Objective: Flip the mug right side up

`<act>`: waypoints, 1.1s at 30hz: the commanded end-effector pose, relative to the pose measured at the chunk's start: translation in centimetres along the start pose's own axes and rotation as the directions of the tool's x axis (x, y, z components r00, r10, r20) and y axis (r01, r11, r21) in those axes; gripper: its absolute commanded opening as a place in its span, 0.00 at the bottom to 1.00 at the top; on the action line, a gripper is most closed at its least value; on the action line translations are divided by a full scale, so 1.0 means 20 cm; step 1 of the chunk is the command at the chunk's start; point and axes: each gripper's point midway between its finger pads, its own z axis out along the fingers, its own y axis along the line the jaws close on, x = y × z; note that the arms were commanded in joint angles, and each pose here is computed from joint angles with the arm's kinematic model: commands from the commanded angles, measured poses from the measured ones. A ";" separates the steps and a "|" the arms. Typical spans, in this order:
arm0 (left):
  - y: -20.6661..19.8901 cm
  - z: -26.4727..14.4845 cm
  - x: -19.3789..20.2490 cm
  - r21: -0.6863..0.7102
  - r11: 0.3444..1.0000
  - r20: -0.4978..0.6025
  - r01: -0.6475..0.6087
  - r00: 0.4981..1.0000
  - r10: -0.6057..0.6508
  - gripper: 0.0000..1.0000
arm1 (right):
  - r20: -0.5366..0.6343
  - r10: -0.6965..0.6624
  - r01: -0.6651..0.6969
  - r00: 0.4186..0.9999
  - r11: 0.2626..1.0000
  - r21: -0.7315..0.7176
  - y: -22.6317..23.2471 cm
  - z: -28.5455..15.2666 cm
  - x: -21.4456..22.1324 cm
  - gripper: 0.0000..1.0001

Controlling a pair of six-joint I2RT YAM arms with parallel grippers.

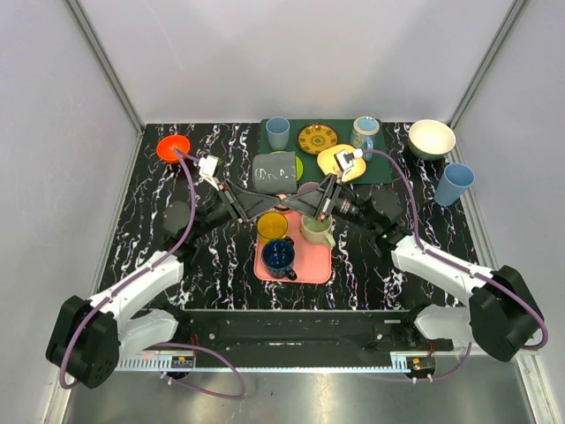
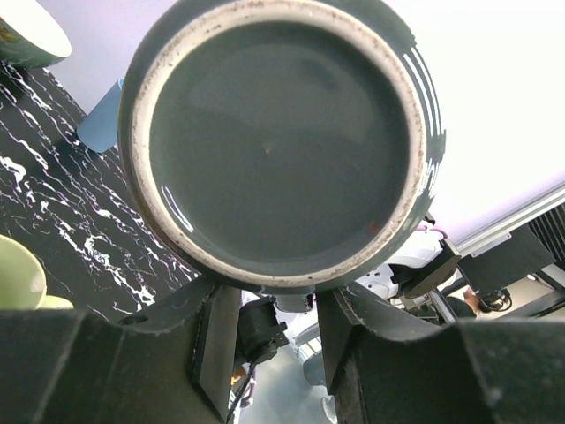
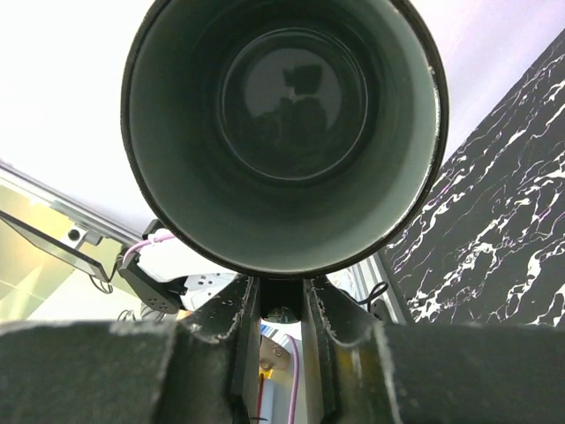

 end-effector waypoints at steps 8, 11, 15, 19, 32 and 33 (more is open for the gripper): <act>-0.37 0.07 -0.12 0.266 0.957 0.085 -0.115 0.992 0.095 0.09 | -0.104 -0.038 0.027 0.994 0.994 -0.104 0.10 -0.01 0.09 0.00; -0.41 0.06 -0.10 0.319 0.941 0.071 -0.109 0.993 0.091 0.00 | -0.123 -0.020 0.004 0.992 0.992 -0.129 0.12 -0.01 0.11 0.00; -0.46 0.02 -0.07 0.379 0.919 0.064 -0.108 0.994 0.090 0.00 | -0.153 -0.028 0.005 0.988 0.989 -0.148 0.14 -0.03 0.14 0.00; -0.34 0.00 -0.09 0.229 0.957 0.124 -0.178 0.981 0.153 0.00 | -0.178 -0.085 0.067 0.980 0.992 -0.104 0.15 -0.05 0.14 0.16; 0.16 -0.34 -0.40 -0.645 0.724 0.195 -0.246 0.862 0.467 0.00 | -0.128 -0.266 0.292 0.955 0.780 0.554 -0.24 -0.32 -0.07 0.71; 0.25 -0.40 -0.42 -0.731 0.642 0.154 -0.231 0.861 0.485 0.00 | -0.155 -0.249 0.288 0.956 0.701 0.653 -0.31 -0.41 -0.06 0.72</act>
